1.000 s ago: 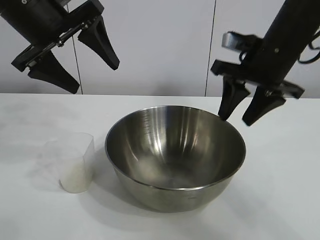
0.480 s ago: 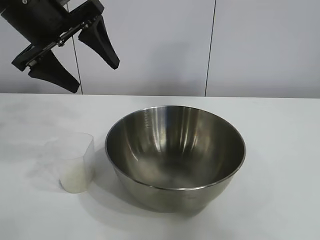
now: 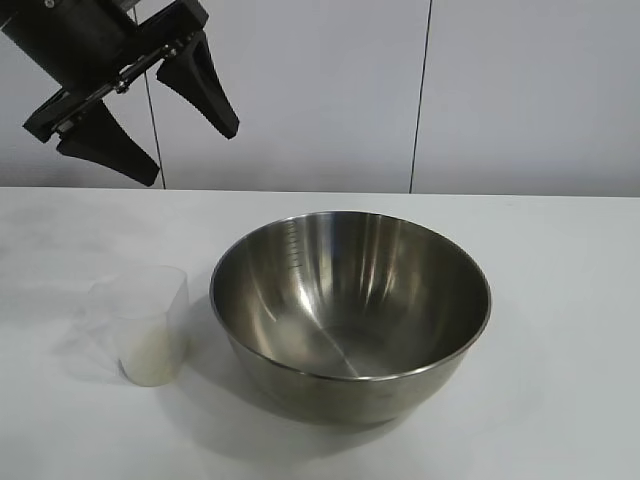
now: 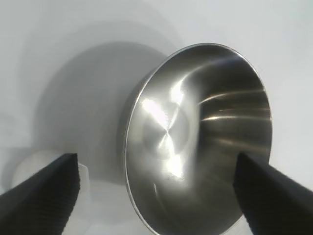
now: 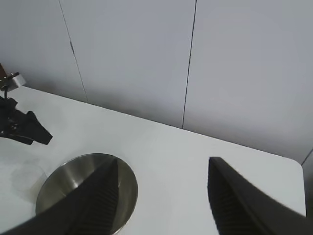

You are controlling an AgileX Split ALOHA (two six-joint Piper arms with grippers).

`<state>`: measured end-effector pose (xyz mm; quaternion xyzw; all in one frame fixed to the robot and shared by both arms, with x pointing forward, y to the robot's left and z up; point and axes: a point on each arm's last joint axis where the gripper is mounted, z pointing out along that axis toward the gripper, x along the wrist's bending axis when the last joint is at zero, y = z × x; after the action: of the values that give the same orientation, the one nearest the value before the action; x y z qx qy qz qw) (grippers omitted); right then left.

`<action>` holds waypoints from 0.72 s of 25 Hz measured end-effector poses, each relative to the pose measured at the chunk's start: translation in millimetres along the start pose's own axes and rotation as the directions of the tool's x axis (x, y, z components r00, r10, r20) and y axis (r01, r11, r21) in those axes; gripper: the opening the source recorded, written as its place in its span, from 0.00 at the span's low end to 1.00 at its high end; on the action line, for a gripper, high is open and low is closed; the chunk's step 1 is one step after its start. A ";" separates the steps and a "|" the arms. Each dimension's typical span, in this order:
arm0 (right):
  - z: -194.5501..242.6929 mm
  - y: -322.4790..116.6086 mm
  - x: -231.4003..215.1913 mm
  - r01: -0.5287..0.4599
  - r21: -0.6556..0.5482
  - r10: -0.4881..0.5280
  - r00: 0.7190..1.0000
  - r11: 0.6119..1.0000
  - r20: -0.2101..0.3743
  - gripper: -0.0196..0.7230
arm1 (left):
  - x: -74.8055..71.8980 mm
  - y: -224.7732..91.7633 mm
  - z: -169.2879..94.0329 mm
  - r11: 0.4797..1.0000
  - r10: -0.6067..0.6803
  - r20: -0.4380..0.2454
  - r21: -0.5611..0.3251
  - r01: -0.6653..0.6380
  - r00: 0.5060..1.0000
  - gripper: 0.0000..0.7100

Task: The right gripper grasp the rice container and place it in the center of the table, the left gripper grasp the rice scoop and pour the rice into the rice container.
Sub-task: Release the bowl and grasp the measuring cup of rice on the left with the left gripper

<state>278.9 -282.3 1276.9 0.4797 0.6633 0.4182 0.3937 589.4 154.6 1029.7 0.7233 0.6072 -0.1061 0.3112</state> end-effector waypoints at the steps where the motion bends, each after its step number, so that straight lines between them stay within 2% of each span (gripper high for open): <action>1: -7.0 -9.0 2.1 -0.006 0.003 0.006 1.000 1.000 0.011 0.54 | 0.0 0.0 0.0 1.000 0.000 0.000 0.000 0.000 1.000 0.87; 3: -16.5 -28.7 6.1 -0.018 0.006 0.017 0.999 1.000 0.029 0.54 | 0.0 0.1 0.0 1.000 0.000 0.000 -0.001 0.000 1.000 0.87; 10: -3.0 -126.3 20.7 -0.088 0.101 0.084 0.996 0.991 0.042 0.54 | -0.2 0.2 0.0 1.000 -0.002 0.002 -0.003 0.002 1.000 0.87; 18: 11.7 -198.8 24.9 -0.156 0.108 0.142 0.982 0.982 0.127 0.54 | -2.2 1.9 -2.2 0.999 0.036 0.006 -0.001 -0.036 0.999 0.87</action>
<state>223.0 -293.9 1084.5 0.5743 0.6246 0.3774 0.3709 590.2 153.9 1033.1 0.7337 0.5931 -0.1023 0.3154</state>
